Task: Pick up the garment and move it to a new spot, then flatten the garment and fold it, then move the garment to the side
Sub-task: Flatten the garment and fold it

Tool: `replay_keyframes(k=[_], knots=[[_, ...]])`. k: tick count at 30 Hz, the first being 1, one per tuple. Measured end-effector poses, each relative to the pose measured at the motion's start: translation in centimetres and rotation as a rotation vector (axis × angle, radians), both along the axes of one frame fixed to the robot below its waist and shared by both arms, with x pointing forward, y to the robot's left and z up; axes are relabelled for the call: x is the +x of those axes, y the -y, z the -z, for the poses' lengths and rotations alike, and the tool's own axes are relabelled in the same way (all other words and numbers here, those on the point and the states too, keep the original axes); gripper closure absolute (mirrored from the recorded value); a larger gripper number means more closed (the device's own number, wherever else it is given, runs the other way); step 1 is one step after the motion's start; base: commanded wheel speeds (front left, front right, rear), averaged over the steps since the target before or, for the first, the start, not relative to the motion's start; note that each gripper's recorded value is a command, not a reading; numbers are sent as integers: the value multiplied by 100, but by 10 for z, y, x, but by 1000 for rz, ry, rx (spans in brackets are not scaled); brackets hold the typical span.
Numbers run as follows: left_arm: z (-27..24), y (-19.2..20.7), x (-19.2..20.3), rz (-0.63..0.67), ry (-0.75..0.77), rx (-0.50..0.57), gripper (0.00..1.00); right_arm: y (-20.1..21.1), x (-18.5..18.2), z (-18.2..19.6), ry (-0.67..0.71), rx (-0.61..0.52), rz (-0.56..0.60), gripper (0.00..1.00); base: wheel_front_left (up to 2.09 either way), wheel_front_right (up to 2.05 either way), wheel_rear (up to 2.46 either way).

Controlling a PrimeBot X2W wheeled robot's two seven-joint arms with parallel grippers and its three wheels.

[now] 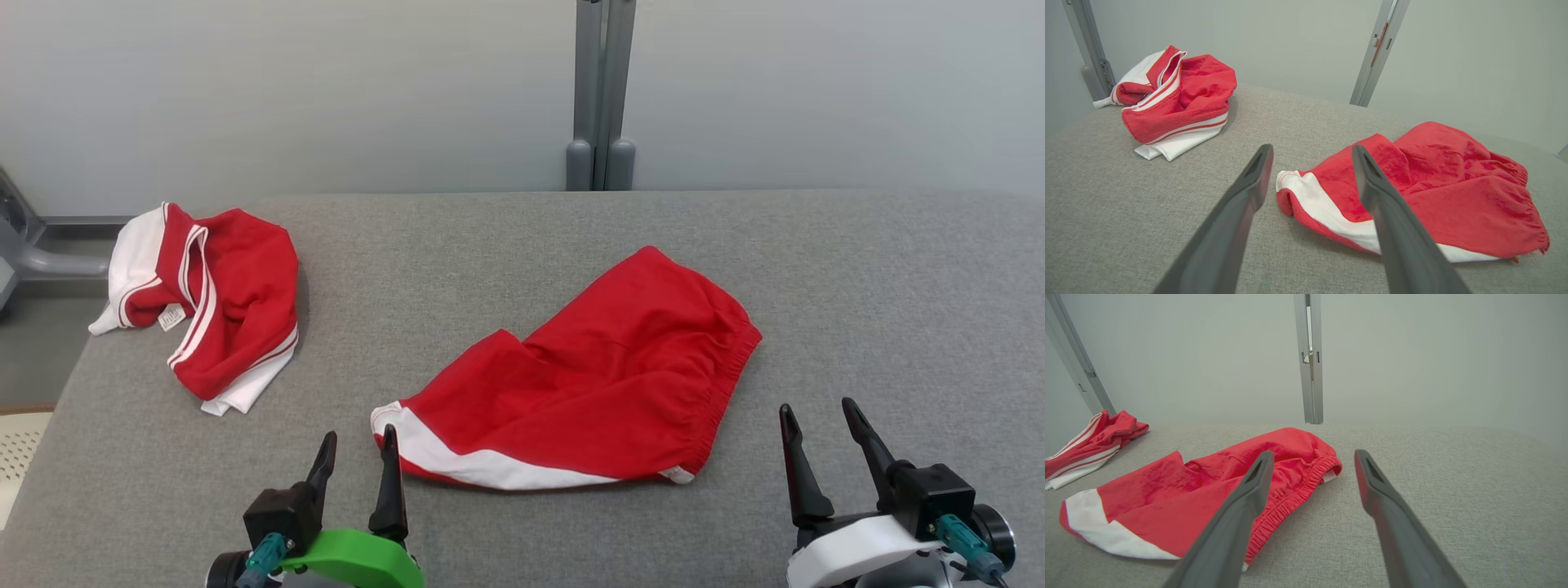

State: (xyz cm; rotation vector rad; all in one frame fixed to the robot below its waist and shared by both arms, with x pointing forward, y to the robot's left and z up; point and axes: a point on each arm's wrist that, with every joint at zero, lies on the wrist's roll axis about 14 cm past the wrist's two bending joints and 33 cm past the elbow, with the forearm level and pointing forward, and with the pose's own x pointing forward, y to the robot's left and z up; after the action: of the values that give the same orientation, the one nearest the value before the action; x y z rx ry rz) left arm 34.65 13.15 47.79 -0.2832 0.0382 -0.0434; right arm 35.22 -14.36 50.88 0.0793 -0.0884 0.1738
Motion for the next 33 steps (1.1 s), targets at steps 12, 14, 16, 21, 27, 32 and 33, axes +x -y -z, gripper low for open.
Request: replay_keyframes(k=[12, 14, 16, 21, 27, 32, 33], knots=[[3, -2, -1, -11, -9, 2, 0, -12, -5, 22, -70, -5, -36, 0, 0, 0, 0], [5, -3, -2, -14, -15, 2, 0, -24, -9, 40, -125, -12, -74, 0, 0, 0, 0], [7, -5, -2, -20, -24, 3, 0, -36, -14, 56, -177, -23, -115, 0, 0, 0, 0], [13, -13, -4, -43, -42, 12, 0, -57, -22, 89, -287, -46, -189, 0, 0, 0, 0], [18, -25, -6, -74, -56, 20, 0, -70, -10, 100, -328, -49, -228, 0, 0, 0, 0], [21, -37, -8, -112, -68, 25, 0, -75, -3, 110, -363, -61, -245, 0, 0, 0, 0], [22, -39, -9, -119, -69, 26, 0, -75, 0, 111, -366, -63, -246, 0, 0, 0, 0]])
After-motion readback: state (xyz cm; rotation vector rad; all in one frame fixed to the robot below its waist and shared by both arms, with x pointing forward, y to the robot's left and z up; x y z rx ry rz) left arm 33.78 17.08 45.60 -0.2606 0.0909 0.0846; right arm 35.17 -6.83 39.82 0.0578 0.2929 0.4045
